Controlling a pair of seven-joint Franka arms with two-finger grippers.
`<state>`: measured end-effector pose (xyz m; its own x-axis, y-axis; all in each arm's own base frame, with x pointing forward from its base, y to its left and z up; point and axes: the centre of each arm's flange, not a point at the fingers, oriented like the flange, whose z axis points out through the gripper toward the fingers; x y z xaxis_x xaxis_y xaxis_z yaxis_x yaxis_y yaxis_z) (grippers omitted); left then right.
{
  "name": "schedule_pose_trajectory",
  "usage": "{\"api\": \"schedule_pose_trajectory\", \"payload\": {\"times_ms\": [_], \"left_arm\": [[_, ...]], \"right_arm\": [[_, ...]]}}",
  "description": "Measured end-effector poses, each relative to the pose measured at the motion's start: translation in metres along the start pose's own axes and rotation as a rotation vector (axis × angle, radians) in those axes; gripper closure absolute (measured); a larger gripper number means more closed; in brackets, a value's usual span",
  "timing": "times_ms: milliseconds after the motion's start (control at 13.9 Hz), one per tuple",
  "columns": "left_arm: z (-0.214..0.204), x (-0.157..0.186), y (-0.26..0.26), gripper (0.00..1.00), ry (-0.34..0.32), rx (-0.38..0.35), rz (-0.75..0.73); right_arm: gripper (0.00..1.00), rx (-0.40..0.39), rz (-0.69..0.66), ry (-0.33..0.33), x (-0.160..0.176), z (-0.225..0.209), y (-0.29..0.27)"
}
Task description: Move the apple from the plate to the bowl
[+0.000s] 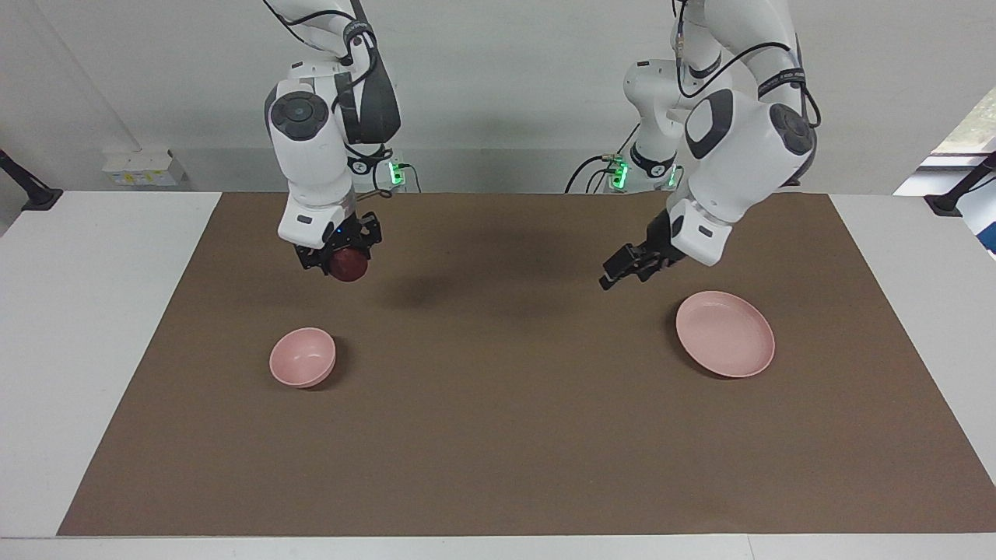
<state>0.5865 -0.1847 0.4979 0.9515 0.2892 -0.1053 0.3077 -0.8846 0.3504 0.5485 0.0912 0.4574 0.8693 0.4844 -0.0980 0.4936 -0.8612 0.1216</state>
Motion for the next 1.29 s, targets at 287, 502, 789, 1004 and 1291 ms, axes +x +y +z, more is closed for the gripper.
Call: {"api": "schedule_pose_trajectory", "payload": {"times_ms": [287,502,789,1004,1291], "left_arm": [[-0.018,0.032,-0.049,0.00,0.075,0.135,0.174],[-0.042,0.042,-0.067,0.00,0.104,0.209,0.307],[-0.084,0.042,-0.089,0.00,0.092,0.233,0.448],[-0.115,0.035,-0.092,0.00,0.092,0.322,0.479],[-0.147,0.029,-0.084,0.00,0.091,0.374,0.489]], "right_arm": [[0.18,-0.141,-0.028,0.028,0.016,0.039,0.040],[0.18,-0.201,-0.054,0.055,0.026,0.081,0.072],[0.18,-0.192,-0.062,0.063,0.034,0.112,0.079],[0.18,-0.196,-0.066,0.074,0.038,0.107,0.077],[0.18,-0.199,-0.069,0.094,0.042,0.109,0.078]]}}
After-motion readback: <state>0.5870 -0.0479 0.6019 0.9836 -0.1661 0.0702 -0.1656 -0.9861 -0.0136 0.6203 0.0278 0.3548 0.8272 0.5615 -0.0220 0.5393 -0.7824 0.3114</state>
